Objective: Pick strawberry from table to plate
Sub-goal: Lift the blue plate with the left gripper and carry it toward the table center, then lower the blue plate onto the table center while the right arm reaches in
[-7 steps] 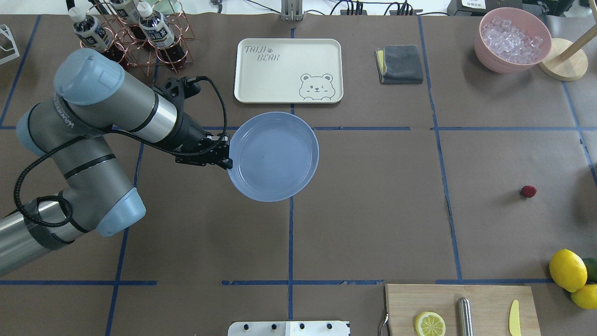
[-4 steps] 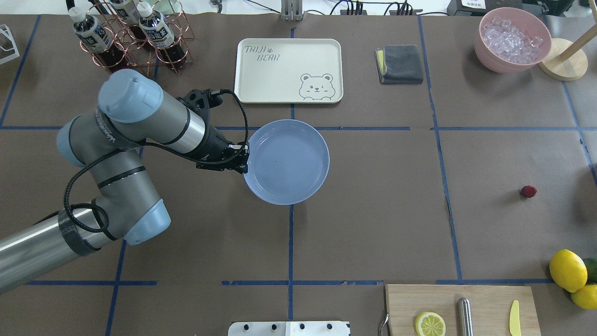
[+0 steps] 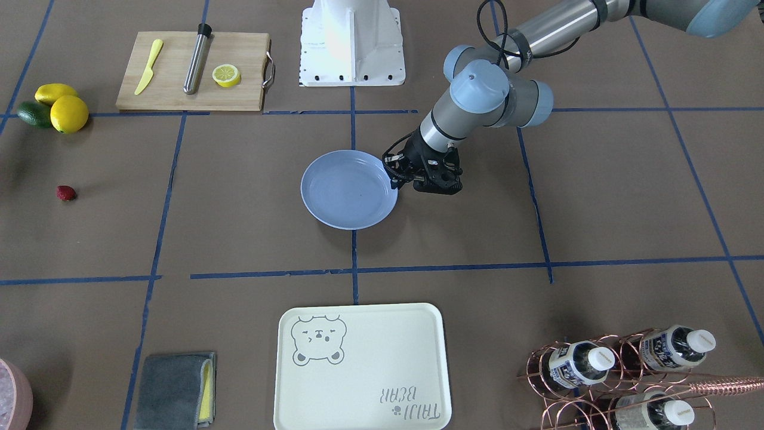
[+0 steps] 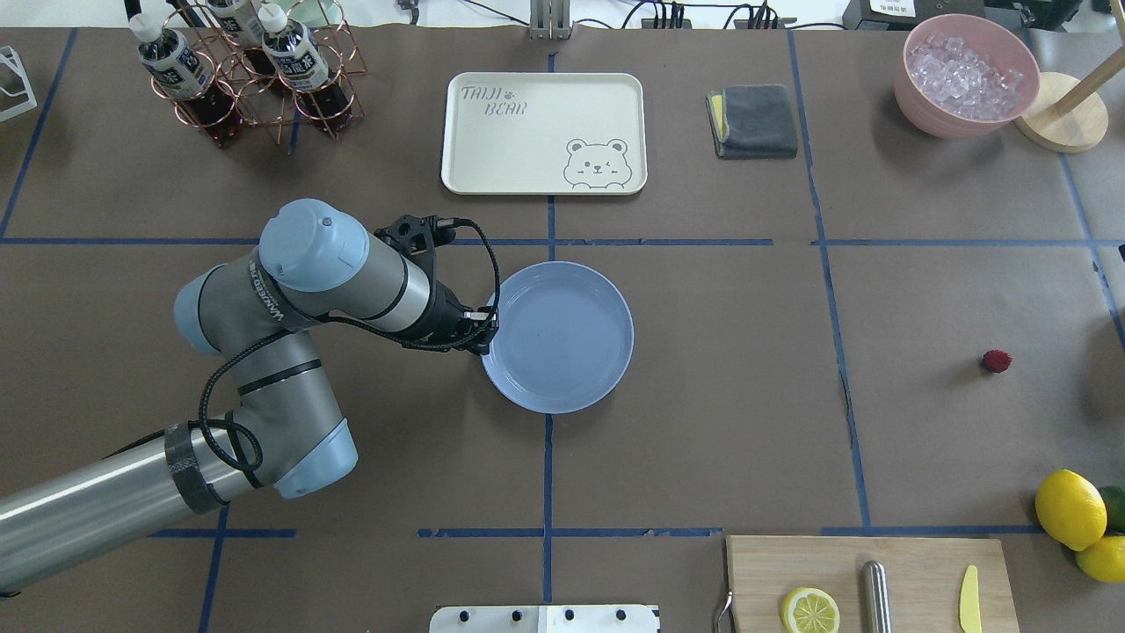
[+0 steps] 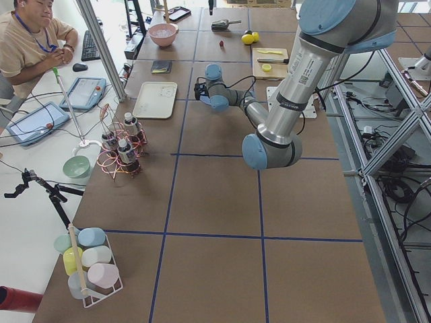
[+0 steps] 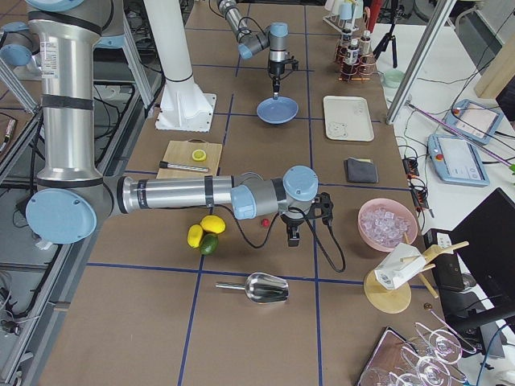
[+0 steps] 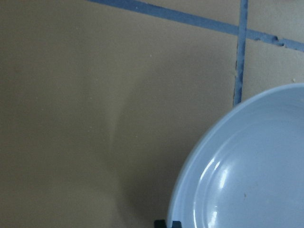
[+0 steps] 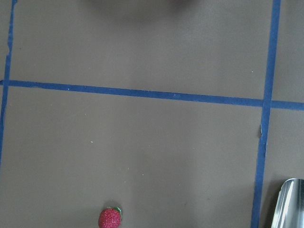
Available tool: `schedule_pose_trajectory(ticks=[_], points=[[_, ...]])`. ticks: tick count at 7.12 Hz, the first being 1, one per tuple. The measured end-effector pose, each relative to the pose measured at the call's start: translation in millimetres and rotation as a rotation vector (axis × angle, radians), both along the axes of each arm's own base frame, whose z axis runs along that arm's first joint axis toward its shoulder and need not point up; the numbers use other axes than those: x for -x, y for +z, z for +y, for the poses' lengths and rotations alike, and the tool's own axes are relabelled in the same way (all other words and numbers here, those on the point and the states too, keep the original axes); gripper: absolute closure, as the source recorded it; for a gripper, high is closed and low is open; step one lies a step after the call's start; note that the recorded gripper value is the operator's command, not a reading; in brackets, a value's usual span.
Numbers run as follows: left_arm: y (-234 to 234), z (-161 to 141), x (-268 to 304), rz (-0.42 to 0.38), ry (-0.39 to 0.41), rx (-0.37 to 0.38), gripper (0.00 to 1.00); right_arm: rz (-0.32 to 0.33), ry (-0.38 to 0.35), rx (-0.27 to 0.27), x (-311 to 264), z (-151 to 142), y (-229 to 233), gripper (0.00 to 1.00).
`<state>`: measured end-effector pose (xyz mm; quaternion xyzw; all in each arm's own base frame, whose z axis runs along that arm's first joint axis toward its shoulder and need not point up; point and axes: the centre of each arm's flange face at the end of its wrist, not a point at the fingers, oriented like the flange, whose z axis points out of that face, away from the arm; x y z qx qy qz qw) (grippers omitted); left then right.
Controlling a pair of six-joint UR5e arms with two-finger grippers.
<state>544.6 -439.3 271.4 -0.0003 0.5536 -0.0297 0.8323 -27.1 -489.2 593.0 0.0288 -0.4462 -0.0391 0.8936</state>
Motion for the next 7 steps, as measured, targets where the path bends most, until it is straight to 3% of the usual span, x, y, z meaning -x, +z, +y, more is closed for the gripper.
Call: schedule_pose_trajectory(ticks=[1,2,4,7], points=[[1,2,-3,0.002,-0.001,-0.004,0.34,-0.004,-0.025,-0.02,14,-1,-5,0.0],[2,3,-4,0.003,-0.001,-0.004,0.34,-0.013,-0.044,-0.037,34,-1,-12,0.0],[-10,1,10,0.028,-0.018,-0.013,0.34,-0.022,-0.002,-0.03,91,7,-28,0.0],[-22,-8,28,0.05,-0.048,-0.017,0.34,0.005,0.083,0.037,158,40,-18,0.01]])
